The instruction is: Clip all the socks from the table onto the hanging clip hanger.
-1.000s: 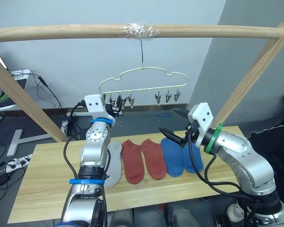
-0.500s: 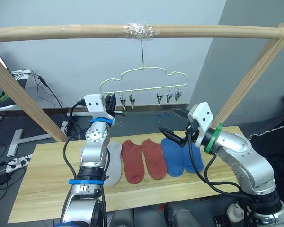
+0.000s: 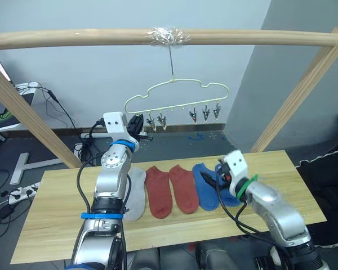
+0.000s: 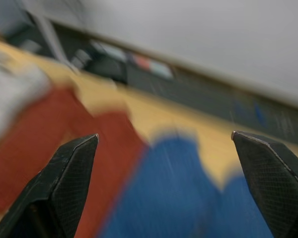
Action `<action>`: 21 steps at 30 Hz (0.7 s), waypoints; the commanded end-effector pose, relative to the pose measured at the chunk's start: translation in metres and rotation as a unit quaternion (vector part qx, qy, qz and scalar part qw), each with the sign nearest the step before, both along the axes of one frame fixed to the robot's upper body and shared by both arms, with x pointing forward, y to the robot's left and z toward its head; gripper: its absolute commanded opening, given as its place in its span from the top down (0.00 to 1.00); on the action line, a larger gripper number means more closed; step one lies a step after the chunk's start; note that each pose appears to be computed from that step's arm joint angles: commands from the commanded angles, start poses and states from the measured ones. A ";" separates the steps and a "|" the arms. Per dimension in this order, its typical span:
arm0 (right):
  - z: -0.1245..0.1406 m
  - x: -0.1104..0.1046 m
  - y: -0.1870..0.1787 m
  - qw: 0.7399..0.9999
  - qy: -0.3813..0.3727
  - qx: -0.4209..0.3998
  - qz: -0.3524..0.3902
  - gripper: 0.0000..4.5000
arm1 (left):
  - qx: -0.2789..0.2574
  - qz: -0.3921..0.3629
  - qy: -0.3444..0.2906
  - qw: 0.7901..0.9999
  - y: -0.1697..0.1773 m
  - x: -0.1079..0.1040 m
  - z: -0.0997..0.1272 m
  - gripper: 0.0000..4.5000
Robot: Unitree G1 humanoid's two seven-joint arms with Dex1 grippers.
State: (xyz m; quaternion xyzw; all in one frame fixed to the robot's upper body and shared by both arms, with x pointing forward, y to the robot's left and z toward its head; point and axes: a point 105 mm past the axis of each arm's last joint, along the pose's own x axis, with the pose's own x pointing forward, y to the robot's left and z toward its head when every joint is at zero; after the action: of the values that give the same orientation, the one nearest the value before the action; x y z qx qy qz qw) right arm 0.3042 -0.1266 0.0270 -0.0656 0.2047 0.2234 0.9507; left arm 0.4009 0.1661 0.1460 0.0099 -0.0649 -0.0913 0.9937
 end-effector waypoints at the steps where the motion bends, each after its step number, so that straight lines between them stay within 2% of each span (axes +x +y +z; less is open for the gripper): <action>1: -0.013 0.016 -0.027 0.996 0.007 0.001 -0.086 0.00 | -0.001 -0.001 -0.008 1.000 0.003 -0.003 0.005 1.00; 8: -0.042 0.032 -0.043 0.991 0.047 0.013 -0.124 0.00 | -0.003 0.001 -0.007 1.000 0.003 -0.004 0.007 1.00; 15: -0.057 0.033 -0.037 0.994 0.072 0.009 -0.087 0.00 | 0.000 0.005 -0.007 1.000 0.006 -0.006 0.007 1.00; 18: -0.066 0.027 -0.035 0.994 0.086 0.000 -0.073 0.11 | 0.001 0.005 -0.008 1.000 0.006 -0.007 0.008 1.00; 21: -0.073 0.020 -0.038 0.993 0.098 -0.013 -0.066 0.34 | 0.003 0.007 -0.008 1.000 0.008 -0.007 0.008 1.00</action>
State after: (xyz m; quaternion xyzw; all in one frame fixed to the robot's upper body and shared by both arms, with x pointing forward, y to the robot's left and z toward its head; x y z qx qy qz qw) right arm 0.3334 -0.1644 -0.0348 -0.0386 0.2822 0.1551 0.9460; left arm 0.3959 0.1699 0.1454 0.0122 -0.0575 -0.0883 0.9944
